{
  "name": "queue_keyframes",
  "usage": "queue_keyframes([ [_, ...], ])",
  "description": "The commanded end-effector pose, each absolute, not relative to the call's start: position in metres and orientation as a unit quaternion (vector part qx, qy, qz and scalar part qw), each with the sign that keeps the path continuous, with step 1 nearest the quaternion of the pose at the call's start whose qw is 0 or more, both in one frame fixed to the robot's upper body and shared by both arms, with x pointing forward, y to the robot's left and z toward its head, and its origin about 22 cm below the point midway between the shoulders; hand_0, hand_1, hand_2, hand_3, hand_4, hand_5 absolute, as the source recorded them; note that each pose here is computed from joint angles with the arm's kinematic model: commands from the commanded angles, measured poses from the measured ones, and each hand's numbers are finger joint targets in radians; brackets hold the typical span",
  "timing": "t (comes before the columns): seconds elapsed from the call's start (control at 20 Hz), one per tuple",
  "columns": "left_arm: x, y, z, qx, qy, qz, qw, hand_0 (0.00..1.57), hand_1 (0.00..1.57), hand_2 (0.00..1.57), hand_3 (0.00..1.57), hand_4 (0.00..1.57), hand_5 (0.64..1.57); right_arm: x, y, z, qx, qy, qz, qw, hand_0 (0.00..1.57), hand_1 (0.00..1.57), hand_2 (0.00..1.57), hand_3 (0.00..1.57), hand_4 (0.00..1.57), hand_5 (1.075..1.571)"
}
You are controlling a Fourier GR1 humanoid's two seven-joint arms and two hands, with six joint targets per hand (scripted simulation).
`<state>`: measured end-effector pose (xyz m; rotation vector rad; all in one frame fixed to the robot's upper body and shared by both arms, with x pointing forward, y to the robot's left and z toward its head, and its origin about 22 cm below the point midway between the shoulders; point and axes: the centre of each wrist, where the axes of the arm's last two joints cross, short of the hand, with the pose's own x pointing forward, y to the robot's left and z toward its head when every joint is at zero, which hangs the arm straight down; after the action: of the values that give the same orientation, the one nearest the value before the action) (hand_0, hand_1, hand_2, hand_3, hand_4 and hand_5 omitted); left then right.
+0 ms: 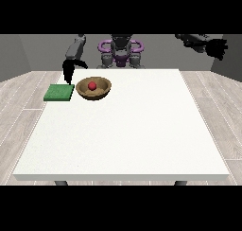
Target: Pick the cup and pour the ball into the bowl, then pick the bowl and place it on the pad
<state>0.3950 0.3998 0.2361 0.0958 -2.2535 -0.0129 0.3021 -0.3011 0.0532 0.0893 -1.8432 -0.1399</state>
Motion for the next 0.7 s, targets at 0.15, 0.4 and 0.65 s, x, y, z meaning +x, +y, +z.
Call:
queue_keyframes([
  [0.15, 0.380, 0.414, 0.307, 0.048, -0.916, -0.015, 0.397, 0.00, 0.00, 0.00, 0.00, 0.00, 1.548, 0.332, -0.306, 0.025, 0.049, -0.792, -0.088, 0.602, 0.00, 0.00, 0.00, 0.00, 0.28, 1.571],
  [0.4, 0.383, 0.396, 0.313, 0.054, -0.903, -0.011, 0.427, 0.00, 0.00, 0.00, 0.00, 0.00, 1.535, 0.335, -0.293, -0.012, 0.055, -0.750, -0.092, 0.652, 0.00, 0.00, 0.00, 0.00, 0.35, 1.569],
  [0.65, 0.373, 0.405, 0.330, 0.034, -0.914, -0.023, 0.404, 0.00, 0.00, 0.00, 0.00, 0.00, 1.539, 0.354, -0.300, -0.006, 0.048, -0.744, -0.111, 0.657, 0.00, 0.00, 0.00, 0.00, 0.40, 1.571],
])
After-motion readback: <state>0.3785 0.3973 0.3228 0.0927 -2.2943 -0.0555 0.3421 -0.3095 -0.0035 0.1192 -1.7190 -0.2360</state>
